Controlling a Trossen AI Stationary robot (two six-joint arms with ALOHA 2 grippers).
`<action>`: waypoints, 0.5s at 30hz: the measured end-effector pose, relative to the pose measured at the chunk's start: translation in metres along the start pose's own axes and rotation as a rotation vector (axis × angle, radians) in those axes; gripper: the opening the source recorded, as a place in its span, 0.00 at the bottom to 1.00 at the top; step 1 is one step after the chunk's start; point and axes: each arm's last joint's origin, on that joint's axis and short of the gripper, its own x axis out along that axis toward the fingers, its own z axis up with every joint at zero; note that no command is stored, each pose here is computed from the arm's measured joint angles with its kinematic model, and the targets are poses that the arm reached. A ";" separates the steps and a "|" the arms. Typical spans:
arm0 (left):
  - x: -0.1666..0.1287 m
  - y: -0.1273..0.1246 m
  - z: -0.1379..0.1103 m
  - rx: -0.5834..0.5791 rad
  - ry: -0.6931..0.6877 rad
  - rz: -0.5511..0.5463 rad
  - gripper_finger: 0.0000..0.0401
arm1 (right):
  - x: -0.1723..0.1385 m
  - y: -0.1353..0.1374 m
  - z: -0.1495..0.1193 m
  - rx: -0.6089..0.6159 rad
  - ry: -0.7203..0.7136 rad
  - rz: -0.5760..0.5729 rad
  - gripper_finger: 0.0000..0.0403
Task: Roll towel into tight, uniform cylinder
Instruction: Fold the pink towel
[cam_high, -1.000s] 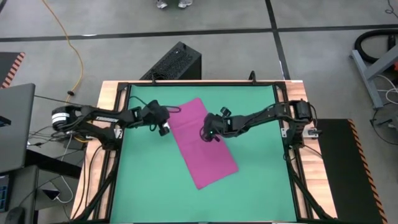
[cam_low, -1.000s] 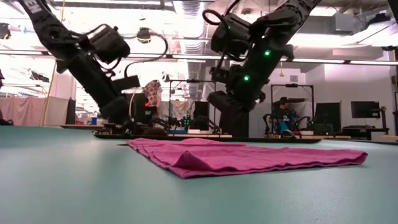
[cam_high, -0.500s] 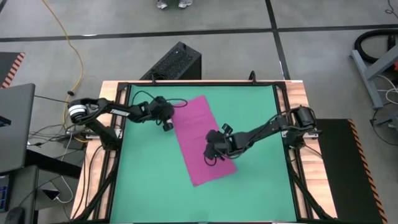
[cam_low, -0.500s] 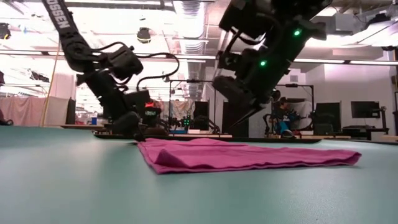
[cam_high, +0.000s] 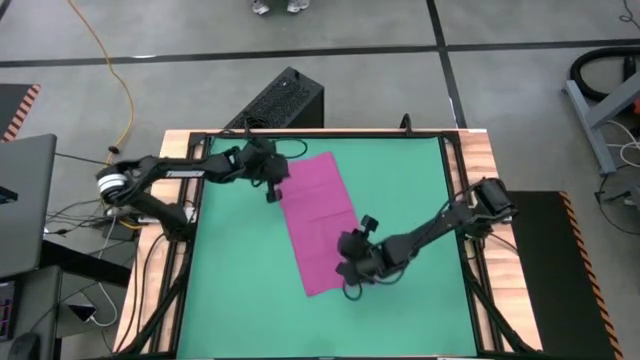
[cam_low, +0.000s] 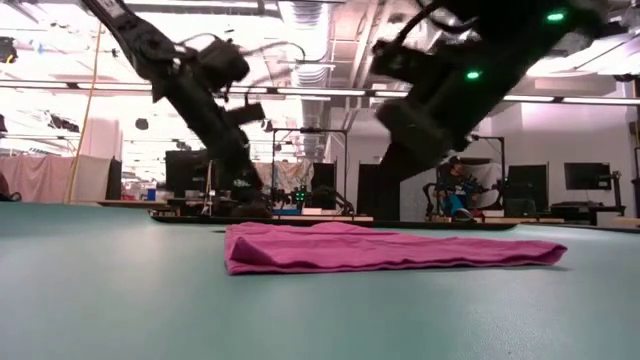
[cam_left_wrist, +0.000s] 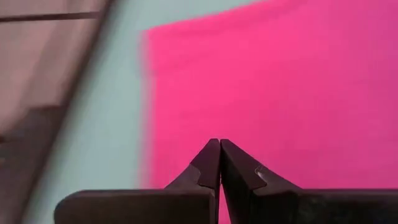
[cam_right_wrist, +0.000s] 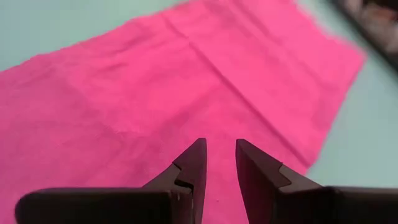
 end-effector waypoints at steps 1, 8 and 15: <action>-0.006 -0.007 0.005 -0.021 -0.040 -0.088 0.00 | -0.005 0.003 -0.005 -0.018 -0.015 -0.018 0.26; -0.040 -0.095 0.013 0.007 -0.270 -0.332 0.00 | -0.029 0.017 -0.044 0.009 -0.055 0.020 0.26; -0.062 -0.178 -0.010 0.003 -0.451 -0.306 0.00 | -0.042 0.022 -0.067 0.118 -0.054 0.059 0.26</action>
